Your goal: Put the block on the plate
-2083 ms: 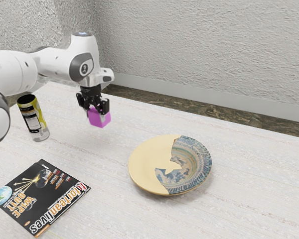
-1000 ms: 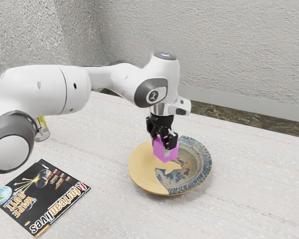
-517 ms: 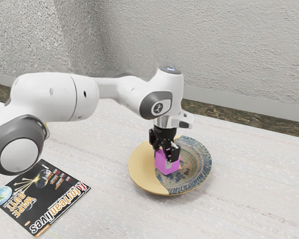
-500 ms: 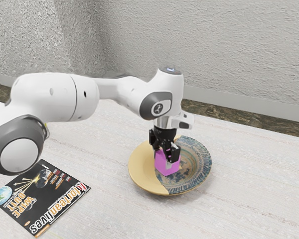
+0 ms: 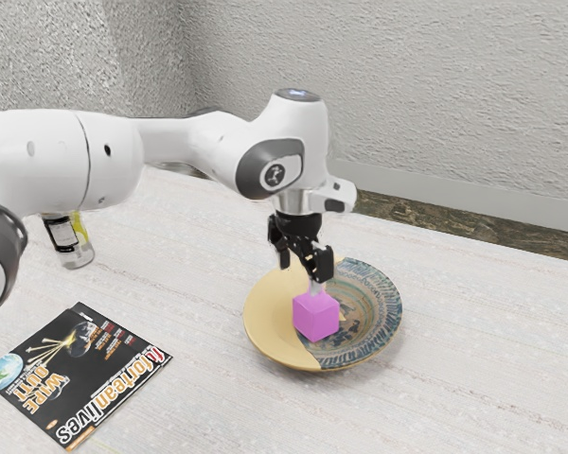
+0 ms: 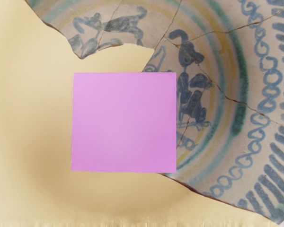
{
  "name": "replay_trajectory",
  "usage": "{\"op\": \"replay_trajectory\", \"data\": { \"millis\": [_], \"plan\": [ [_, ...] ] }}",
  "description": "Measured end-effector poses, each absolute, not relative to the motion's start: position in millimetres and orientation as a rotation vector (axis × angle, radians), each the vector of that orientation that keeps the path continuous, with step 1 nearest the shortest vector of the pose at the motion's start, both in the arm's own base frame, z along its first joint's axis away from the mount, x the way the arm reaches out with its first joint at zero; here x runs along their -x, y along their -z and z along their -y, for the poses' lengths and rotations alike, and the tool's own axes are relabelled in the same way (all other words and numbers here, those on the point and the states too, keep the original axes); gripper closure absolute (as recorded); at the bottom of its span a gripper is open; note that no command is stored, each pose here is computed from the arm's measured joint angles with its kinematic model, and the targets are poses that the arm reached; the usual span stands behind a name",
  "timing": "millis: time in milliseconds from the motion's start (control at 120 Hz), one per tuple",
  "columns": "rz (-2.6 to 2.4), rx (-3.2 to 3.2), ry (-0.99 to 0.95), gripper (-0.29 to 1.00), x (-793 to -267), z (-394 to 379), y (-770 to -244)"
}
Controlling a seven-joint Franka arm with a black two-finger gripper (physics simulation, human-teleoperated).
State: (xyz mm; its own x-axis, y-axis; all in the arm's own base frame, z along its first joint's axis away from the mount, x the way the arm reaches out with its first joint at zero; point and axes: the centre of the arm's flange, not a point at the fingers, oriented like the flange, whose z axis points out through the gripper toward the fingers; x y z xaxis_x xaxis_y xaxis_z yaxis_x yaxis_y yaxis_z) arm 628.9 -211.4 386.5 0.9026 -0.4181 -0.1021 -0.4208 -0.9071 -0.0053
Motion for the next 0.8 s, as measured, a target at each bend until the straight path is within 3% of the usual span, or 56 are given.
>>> {"op": "replay_trajectory", "data": {
  "millis": [308, 617, 800],
  "plan": [
    [-0.524, 3.075, 0.028, 0.01, -594.3, 162.5, -531.0],
    [-0.067, 3.121, 0.012, 0.00, -586.4, 29.3, -604.6],
    [0.120, 3.119, -0.061, 0.00, -580.6, -17.6, -610.2]
  ]
}}
